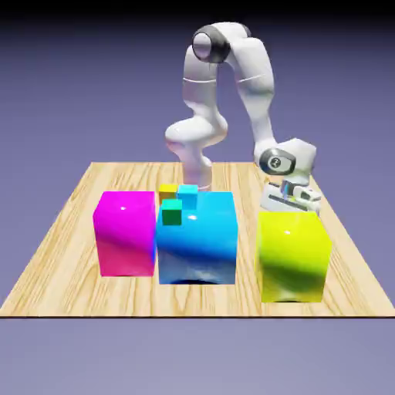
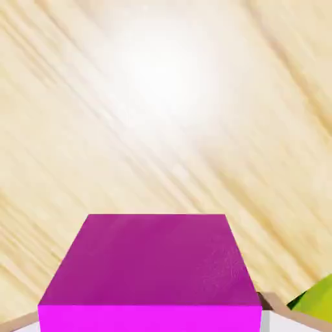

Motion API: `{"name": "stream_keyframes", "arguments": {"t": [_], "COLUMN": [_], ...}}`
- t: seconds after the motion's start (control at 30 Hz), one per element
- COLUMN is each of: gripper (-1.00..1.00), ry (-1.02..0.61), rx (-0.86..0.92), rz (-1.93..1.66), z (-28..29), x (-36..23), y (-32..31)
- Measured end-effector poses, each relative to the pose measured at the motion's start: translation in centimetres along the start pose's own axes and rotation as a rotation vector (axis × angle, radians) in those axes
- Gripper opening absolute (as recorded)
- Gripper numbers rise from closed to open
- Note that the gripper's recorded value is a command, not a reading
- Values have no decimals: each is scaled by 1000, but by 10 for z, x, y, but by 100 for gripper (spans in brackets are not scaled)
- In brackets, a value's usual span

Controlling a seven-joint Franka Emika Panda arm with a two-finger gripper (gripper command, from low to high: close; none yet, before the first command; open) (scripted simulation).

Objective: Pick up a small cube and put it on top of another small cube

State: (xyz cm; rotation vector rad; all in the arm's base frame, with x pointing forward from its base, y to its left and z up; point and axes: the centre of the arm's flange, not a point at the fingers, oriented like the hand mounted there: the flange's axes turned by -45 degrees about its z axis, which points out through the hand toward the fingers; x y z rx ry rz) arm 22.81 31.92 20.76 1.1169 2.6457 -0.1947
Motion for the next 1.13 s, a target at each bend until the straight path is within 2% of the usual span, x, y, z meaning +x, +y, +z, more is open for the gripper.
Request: {"name": "stream_keyframes", "arguments": {"t": [0.27,0.4,0.5,0.6,0.73,0.83,0.97,1.0,1.07,1.13], "gripper": [-100,-100,-100,-100,-100,-100,-100,100,100,100], "ry": [55,94,80,69,60,28,27,28,27,25], "rx": [156,192,182,181,190,188,188,188,187,188], "rz": [173,315,425,537,687,711,711,711,711,712], "z": [-67,-105,-116,-125,-132,-127,-67,-59,-59,-88], "x": [-14,-116,-214,-305,-406,-423,-415,-413,-413,-419], "y": [31,39,20,-22,-107,-128,-134,-136,-136,-131]}}
